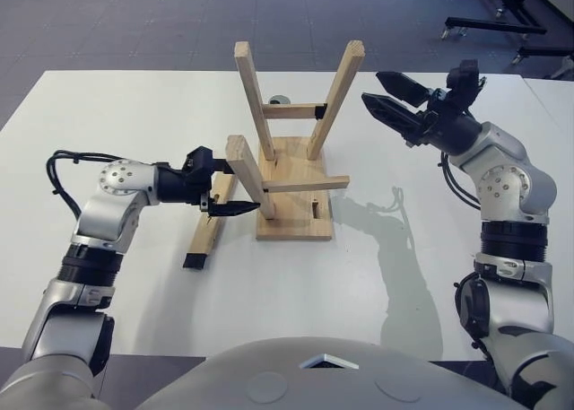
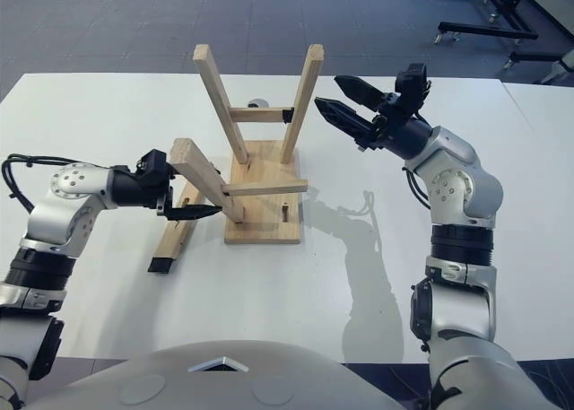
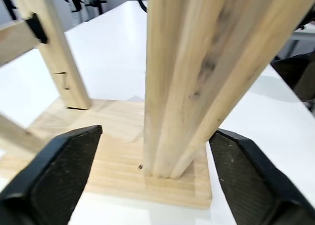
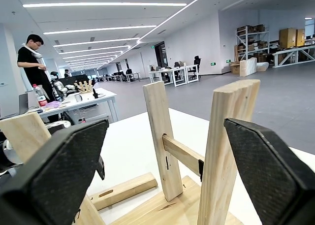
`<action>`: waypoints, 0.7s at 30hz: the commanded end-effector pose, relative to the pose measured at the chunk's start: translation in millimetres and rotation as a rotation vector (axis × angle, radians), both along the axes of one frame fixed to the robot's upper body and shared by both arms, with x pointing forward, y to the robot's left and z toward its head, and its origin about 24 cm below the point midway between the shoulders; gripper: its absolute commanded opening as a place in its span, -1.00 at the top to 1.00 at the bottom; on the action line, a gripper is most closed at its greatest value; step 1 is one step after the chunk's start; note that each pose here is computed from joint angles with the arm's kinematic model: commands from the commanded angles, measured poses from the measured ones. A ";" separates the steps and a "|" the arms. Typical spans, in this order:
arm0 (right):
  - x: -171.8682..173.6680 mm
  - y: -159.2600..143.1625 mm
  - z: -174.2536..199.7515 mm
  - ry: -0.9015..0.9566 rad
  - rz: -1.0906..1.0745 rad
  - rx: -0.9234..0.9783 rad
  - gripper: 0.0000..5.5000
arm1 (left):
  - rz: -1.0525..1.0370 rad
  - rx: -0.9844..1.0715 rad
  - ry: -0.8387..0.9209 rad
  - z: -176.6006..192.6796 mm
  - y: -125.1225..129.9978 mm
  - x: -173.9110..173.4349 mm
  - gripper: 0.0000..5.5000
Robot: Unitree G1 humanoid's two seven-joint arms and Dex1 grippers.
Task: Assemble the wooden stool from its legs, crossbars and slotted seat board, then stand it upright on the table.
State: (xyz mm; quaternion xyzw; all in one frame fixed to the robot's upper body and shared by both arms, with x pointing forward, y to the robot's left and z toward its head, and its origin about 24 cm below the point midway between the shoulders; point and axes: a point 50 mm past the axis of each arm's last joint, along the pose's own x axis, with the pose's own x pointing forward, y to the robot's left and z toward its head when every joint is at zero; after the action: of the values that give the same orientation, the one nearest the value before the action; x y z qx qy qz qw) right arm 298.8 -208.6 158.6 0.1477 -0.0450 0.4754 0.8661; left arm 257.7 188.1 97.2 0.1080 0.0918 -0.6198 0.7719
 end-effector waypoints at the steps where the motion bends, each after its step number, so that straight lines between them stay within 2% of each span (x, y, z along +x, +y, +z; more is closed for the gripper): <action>1: -6.4 -1.8 -1.7 -0.005 -0.029 0.005 -0.57 | 0.060 0.111 0.008 -13.6 19.2 -20.4 -0.67; 4: -13.8 -2.1 -6.1 0.010 -0.036 0.003 -0.57 | 0.169 0.148 0.000 -22.0 29.2 -47.1 -0.68; 8: -25.7 -2.4 -13.6 0.057 -0.036 -0.006 -0.57 | 0.616 -0.003 -0.081 -14.5 28.9 -43.4 -0.68; 12: -38.3 1.0 -19.7 0.084 -0.028 -0.039 -0.57 | 0.876 -0.132 -0.020 -9.5 21.5 -50.7 -0.68; 15: -50.3 9.4 -20.3 0.099 0.003 -0.032 -0.57 | 0.915 -0.110 0.066 -15.4 8.4 -61.8 -0.68; 21: -60.0 12.2 -26.4 0.114 -0.060 -0.003 -0.57 | 0.912 0.112 0.151 -41.3 10.7 -63.9 -0.68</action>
State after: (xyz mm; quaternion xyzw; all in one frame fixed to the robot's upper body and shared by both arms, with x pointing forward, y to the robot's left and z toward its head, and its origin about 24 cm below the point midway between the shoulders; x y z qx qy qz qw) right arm 241.3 -196.1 131.8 0.1681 0.0065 0.4488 0.8777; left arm 193.2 196.2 63.7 0.0296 0.1885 -0.2239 0.9558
